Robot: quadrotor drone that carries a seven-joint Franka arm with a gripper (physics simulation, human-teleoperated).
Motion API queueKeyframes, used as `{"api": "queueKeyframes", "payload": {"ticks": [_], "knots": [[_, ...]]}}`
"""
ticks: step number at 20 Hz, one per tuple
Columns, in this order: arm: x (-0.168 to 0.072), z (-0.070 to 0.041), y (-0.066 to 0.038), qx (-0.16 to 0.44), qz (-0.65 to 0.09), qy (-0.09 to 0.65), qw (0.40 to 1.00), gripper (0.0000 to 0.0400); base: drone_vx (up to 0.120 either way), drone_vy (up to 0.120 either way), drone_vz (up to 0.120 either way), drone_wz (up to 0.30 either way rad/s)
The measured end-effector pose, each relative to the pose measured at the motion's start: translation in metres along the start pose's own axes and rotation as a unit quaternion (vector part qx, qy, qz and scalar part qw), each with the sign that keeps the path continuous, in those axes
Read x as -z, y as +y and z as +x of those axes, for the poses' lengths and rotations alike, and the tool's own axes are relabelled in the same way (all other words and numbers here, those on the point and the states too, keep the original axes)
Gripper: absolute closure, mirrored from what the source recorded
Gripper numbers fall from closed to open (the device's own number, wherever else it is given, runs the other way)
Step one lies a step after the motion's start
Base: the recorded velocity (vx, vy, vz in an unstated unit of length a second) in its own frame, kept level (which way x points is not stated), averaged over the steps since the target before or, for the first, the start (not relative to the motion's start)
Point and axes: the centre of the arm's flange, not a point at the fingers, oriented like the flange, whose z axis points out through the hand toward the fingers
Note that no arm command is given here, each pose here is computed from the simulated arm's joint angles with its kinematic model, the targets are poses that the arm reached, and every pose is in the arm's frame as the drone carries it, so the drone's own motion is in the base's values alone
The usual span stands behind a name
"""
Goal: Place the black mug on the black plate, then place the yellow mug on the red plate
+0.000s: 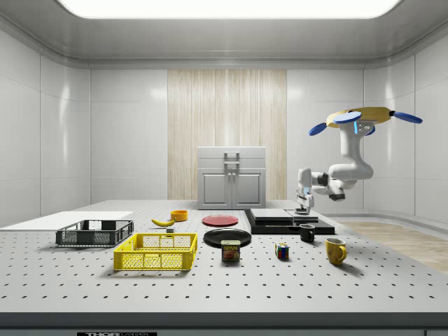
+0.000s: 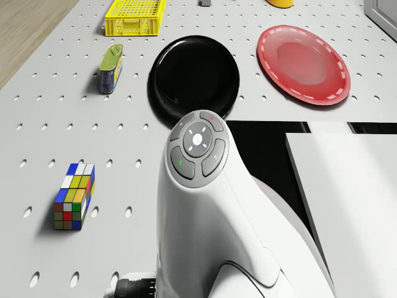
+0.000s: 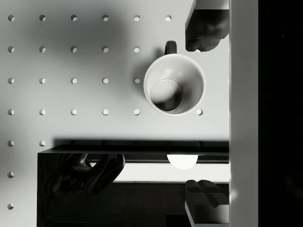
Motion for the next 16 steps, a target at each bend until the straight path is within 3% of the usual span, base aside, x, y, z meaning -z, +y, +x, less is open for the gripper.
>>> {"api": "queueKeyframes", "payload": {"ticks": [13,16], "knots": [[0.0000,0.0000,0.0000,0.000,0.000,0.000,1.000,0.0000,0.000,0.009,-0.120,0.000],[0.0000,0.0022,-0.0022,0.000,0.000,0.000,1.000,0.0000,0.000,0.000,0.000,0.000]]}}
